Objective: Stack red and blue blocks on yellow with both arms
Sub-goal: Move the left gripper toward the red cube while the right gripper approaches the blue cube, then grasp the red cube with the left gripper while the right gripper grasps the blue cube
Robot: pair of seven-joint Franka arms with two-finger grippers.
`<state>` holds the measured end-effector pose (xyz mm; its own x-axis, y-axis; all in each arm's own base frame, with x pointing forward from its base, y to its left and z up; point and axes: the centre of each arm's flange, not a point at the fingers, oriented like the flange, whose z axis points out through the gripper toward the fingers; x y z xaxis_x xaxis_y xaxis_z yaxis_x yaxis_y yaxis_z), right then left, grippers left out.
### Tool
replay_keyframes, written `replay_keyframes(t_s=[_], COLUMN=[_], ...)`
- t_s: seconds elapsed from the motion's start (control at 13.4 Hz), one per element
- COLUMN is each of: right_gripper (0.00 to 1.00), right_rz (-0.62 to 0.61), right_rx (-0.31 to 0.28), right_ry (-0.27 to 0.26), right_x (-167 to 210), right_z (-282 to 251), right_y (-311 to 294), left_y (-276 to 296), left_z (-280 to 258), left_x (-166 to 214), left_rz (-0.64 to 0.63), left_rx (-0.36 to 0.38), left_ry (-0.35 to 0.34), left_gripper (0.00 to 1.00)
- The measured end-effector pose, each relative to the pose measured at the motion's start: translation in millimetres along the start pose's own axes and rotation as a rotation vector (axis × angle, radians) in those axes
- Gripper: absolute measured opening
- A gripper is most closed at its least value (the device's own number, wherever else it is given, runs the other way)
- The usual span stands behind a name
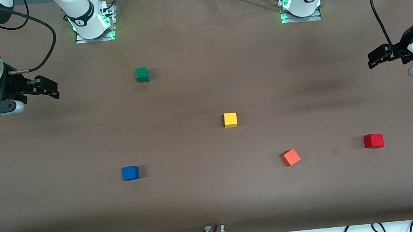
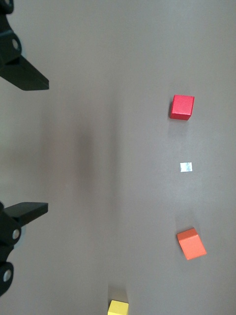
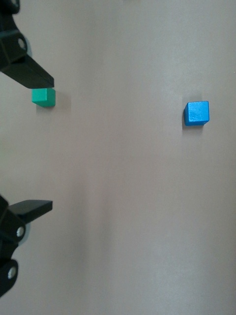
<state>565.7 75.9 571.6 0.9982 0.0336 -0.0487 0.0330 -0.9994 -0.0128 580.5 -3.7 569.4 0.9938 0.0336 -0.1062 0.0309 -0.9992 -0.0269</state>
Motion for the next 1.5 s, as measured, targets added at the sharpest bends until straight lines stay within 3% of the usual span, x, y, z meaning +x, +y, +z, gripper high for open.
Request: replay_keyframes(t_s=[0.6,0.82,1.2,1.5], right_gripper=[1.00,1.00,1.00,1.00], right_rz=[-0.009,-0.013,-0.042,-0.108], right_rx=[0.000,-0.001,-0.006,-0.020], right_ry=[0.000,-0.005,-0.024,-0.008], right_x=[0,1,9,50], right_z=[0,3,19,90], right_y=[0,-1,-14,-46], left_y=[-15,-46,-88,-98], left_z=[7,59,175,249], left_x=[16,46,109,133], left_rz=[-0.015,0.025,0.057,0.095], left_rx=[-0.007,-0.023,-0.054,-0.042], left_ry=[-0.003,-0.053,-0.021,-0.011], left_gripper=[1.00,1.00,1.00,1.00])
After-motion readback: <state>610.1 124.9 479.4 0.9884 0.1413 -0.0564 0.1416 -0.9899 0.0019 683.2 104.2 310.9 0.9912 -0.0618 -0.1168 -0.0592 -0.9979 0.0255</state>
